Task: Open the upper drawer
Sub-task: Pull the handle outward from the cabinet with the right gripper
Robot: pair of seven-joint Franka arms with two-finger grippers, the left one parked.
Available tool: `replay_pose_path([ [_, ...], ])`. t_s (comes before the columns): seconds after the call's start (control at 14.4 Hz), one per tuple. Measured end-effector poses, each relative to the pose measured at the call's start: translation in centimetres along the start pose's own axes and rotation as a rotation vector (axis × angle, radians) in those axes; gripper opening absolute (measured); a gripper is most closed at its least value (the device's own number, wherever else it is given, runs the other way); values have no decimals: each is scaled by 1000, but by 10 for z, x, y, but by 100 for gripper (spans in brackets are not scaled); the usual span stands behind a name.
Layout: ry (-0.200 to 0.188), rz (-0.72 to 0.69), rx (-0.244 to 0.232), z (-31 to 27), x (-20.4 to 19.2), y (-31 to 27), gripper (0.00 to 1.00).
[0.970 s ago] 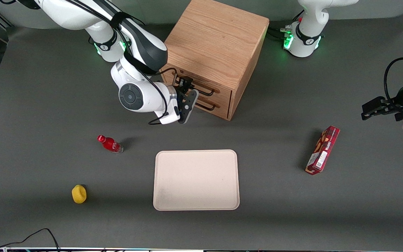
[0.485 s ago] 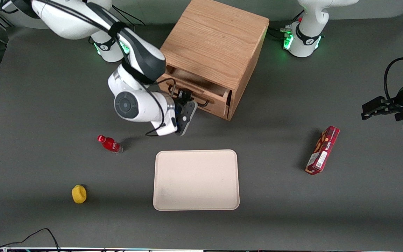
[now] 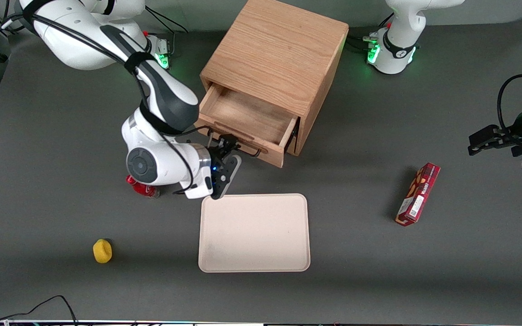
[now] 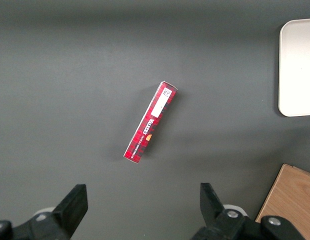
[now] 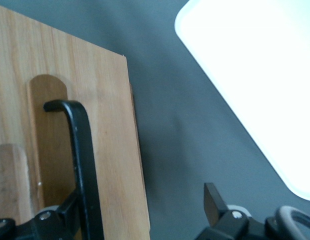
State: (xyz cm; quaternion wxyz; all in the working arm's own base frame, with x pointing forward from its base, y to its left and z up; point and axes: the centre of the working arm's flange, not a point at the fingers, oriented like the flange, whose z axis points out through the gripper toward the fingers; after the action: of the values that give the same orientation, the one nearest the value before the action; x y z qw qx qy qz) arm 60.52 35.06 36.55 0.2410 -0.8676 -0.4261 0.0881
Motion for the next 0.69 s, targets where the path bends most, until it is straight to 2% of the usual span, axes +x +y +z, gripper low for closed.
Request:
replay_pose_path([
  [0.35,-9,7,-2,1,4,24,100],
  [0.69,26,41,-32,-18,3,57,100],
])
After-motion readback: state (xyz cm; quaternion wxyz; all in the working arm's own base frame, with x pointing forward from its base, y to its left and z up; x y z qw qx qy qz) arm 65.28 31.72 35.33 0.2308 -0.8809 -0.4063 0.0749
